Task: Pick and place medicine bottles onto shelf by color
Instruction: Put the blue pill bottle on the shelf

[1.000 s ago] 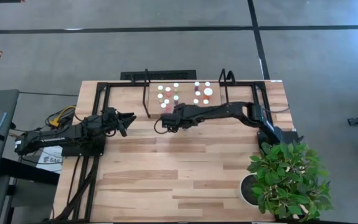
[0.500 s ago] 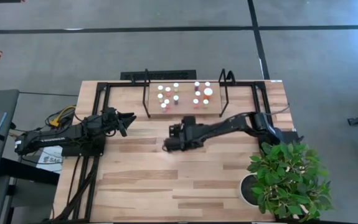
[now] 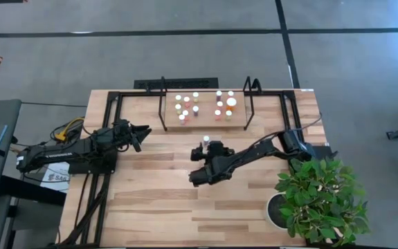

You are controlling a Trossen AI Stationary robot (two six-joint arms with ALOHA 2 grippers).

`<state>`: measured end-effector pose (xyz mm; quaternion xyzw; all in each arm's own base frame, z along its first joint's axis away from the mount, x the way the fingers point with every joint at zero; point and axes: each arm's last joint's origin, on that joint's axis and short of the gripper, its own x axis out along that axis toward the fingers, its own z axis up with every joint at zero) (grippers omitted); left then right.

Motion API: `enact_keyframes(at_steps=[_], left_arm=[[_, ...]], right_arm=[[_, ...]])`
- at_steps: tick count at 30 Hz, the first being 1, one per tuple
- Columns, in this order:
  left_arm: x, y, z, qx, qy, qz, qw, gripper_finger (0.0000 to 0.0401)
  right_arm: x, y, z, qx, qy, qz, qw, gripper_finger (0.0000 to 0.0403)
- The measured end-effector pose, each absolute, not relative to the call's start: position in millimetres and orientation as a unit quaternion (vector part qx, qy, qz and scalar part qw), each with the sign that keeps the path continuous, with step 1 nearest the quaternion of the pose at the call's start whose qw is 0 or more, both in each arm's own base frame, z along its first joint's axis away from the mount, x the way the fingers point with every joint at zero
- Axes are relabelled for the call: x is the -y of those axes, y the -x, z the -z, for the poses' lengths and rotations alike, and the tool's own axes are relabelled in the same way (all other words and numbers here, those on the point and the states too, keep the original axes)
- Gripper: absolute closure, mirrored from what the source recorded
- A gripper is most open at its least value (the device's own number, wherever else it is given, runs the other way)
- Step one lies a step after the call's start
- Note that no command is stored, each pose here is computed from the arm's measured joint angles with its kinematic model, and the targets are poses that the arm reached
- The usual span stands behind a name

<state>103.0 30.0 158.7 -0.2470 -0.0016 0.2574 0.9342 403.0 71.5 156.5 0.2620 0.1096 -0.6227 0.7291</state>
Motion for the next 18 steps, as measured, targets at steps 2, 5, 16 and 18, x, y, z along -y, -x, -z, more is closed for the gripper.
enact_keyframes(at_steps=[2,5,16,18], left_arm=[[-30,-103,-159,0.002,0.247,-0.258,0.934,0.0273],[-30,-103,-159,0.001,0.247,-0.258,0.934,0.0273],[-30,-103,-159,0.001,0.247,-0.257,0.934,0.0273],[-30,-103,-159,0.001,0.247,-0.257,0.934,0.0273]], right_arm=[[-73,-402,-149,-0.114,-0.254,0.616,0.737,0.0029],[-75,-400,-141,-0.092,-0.252,0.611,0.745,0.003],[-79,-390,-111,-0.089,-0.196,0.588,0.78,0.003],[-78,-387,-106,-0.081,-0.188,0.587,0.783,0.003]])
